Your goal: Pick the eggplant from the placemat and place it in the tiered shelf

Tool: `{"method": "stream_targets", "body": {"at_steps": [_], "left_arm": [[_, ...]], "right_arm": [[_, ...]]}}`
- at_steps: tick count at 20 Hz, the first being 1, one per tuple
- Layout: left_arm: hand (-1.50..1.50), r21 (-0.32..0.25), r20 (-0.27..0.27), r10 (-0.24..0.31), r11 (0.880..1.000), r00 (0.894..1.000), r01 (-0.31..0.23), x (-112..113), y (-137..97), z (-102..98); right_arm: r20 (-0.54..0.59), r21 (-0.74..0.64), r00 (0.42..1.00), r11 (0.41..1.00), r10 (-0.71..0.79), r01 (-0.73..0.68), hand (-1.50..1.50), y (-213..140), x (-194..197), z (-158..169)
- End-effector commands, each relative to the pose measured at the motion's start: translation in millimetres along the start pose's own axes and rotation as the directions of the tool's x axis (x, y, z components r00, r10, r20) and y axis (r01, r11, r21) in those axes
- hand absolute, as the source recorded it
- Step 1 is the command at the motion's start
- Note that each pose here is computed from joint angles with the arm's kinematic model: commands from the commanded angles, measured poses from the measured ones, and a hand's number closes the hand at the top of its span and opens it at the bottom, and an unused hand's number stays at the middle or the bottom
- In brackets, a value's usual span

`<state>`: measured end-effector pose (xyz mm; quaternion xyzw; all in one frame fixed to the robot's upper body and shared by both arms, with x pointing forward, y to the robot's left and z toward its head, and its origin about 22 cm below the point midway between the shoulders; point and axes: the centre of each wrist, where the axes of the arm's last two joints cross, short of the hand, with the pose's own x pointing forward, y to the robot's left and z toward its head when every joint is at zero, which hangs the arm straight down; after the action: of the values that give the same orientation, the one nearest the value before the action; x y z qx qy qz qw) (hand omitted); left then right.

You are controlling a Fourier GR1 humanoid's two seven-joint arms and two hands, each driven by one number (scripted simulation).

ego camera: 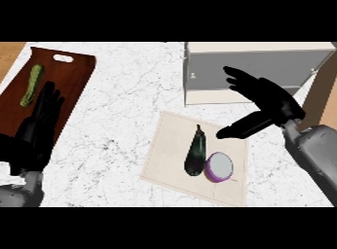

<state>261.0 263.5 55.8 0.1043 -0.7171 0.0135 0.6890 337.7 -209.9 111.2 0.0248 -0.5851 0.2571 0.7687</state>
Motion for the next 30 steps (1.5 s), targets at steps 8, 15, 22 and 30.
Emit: {"method": "stream_targets", "body": {"at_steps": [8, 15, 22, 30], "left_arm": [[0.00, -0.005, 0.000, 0.003, 1.000, 1.000, -0.003, 10.2, -1.6, -10.0], [0.00, 0.000, -0.008, -0.012, 1.000, 1.000, 0.012, 4.0, -0.3, -7.5], [0.00, 0.004, 0.010, 0.003, 1.000, 1.000, -0.003, 11.7, 4.1, -0.9], [0.00, 0.004, -0.002, -0.020, 1.000, 1.000, 0.020, -5.6, -2.9, 2.1]], "right_arm": [[-0.231, 0.161, 0.795, 0.828, 0.561, -0.537, -1.50, 68.5, 77.8, -18.3], [-0.311, 0.223, 0.701, 0.767, 0.641, -0.602, -1.50, 99.3, 72.8, -40.2], [-0.425, 0.288, 0.533, 0.667, 0.732, -0.687, -1.50, 118.7, 41.2, -52.4], [-0.416, 0.263, 0.569, 0.692, 0.710, -0.672, -1.50, 108.7, 11.4, -47.8]]}}
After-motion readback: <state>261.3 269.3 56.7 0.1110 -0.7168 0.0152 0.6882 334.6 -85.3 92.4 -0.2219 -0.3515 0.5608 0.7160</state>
